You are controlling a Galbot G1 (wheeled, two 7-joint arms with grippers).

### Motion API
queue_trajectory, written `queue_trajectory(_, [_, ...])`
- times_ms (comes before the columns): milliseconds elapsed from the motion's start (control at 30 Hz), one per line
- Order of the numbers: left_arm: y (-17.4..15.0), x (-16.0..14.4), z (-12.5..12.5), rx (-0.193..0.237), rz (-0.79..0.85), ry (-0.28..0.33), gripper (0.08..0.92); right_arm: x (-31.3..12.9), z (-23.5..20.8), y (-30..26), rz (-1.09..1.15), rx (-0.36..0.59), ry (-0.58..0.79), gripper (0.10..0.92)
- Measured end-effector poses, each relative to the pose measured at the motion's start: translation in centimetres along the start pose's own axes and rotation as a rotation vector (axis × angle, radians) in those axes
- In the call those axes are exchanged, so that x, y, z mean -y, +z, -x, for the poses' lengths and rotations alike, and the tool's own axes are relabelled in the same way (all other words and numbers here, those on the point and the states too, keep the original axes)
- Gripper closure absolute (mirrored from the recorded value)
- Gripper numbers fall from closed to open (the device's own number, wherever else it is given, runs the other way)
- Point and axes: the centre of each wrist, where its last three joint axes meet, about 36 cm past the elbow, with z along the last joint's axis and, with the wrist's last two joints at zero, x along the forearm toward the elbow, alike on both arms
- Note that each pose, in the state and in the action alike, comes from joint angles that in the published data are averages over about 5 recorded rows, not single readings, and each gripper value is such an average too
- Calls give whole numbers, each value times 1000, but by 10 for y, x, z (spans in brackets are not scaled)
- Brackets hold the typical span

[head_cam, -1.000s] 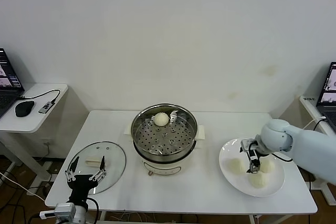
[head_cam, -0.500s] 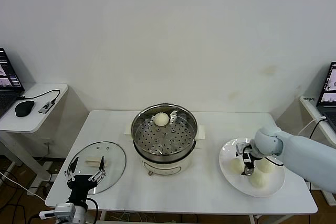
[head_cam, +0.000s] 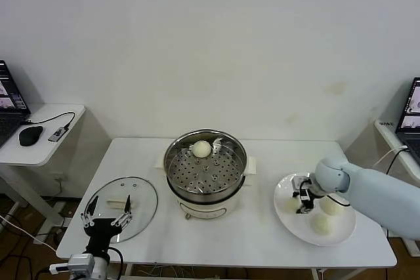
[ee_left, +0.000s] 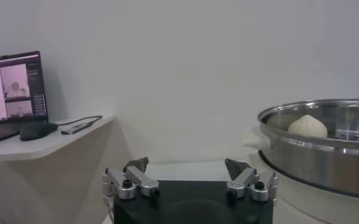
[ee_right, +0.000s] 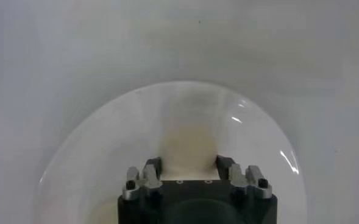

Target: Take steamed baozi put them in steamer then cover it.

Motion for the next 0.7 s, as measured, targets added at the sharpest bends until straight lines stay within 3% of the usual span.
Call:
queue_trajectory(333, [-3, 1, 1, 9, 0, 14, 177, 54, -96, -41, -35, 49, 94, 496])
queue_trajectory(533, [-4, 0, 2, 13, 0, 20, 177, 84, -158, -89, -62, 98, 156, 491])
queue_trajectory(700, [-4, 0, 4, 14, -3, 18, 177, 97, -185, -140, -82, 144, 166, 488])
